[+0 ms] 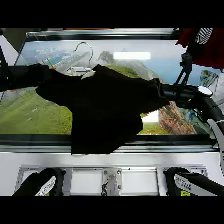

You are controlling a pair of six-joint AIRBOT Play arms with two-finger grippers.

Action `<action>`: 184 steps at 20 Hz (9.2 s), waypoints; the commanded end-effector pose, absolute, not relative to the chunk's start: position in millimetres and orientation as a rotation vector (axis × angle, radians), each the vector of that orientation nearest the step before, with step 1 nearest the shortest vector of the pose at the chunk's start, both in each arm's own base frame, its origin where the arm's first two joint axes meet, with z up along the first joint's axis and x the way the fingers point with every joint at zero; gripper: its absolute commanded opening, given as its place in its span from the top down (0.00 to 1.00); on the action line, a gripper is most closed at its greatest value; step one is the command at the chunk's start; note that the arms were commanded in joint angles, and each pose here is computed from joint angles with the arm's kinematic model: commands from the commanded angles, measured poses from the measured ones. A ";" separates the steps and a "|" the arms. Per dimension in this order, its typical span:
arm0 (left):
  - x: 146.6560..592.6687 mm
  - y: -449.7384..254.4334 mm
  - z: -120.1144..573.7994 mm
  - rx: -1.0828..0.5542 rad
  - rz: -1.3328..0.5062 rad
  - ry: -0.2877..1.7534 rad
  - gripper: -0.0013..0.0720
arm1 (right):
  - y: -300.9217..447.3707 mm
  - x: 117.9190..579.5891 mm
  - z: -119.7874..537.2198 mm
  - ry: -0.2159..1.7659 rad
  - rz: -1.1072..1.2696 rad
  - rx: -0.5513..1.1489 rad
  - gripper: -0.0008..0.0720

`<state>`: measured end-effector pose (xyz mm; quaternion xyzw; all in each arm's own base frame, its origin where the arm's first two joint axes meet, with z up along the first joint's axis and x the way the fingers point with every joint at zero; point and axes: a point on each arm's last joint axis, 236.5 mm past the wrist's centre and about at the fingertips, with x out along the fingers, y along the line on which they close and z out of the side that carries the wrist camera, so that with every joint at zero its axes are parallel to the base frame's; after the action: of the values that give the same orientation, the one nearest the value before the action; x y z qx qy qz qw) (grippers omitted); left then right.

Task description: Fold the clothes and pants, and hang the long-sleeved shirts on hangers.

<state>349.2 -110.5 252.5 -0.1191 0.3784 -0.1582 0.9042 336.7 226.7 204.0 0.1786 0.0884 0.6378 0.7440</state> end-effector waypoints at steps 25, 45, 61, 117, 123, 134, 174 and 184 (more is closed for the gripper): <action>305.5 -110.3 369.4 -0.137 -0.354 0.540 0.12 | 266.9 327.5 245.8 0.040 1.438 0.549 0.97; 307.2 -132.5 274.0 -0.181 -0.384 0.630 0.97 | -61.0 408.9 383.3 -0.175 0.314 0.120 0.97; 331.9 -146.8 248.6 -0.177 -0.391 0.692 0.96 | -221.9 322.1 494.6 -0.335 -0.392 -0.115 0.97; 331.8 -147.6 248.4 -0.180 -0.393 0.693 0.97 | -280.8 264.3 528.2 -0.512 -0.728 -0.104 0.97; 331.4 -147.5 247.9 -0.179 -0.393 0.696 0.96 | -287.7 270.0 521.6 -0.508 -0.723 -0.068 0.97; 331.4 -147.6 248.0 -0.180 -0.394 0.696 0.96 | -343.8 315.5 522.0 -0.528 -0.708 0.021 0.97; 325.3 -176.2 258.4 -0.187 -0.478 0.658 0.96 | -384.0 338.4 493.0 -0.515 -0.732 0.106 0.09; 325.5 -176.0 258.5 -0.186 -0.477 0.658 0.96 | -175.7 364.0 501.2 -0.202 -0.145 0.006 0.38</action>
<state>325.3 -176.0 258.7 -0.0911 0.3194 -0.2319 0.9143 343.2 -247.5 534.2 0.0133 -0.1968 -0.1915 0.9615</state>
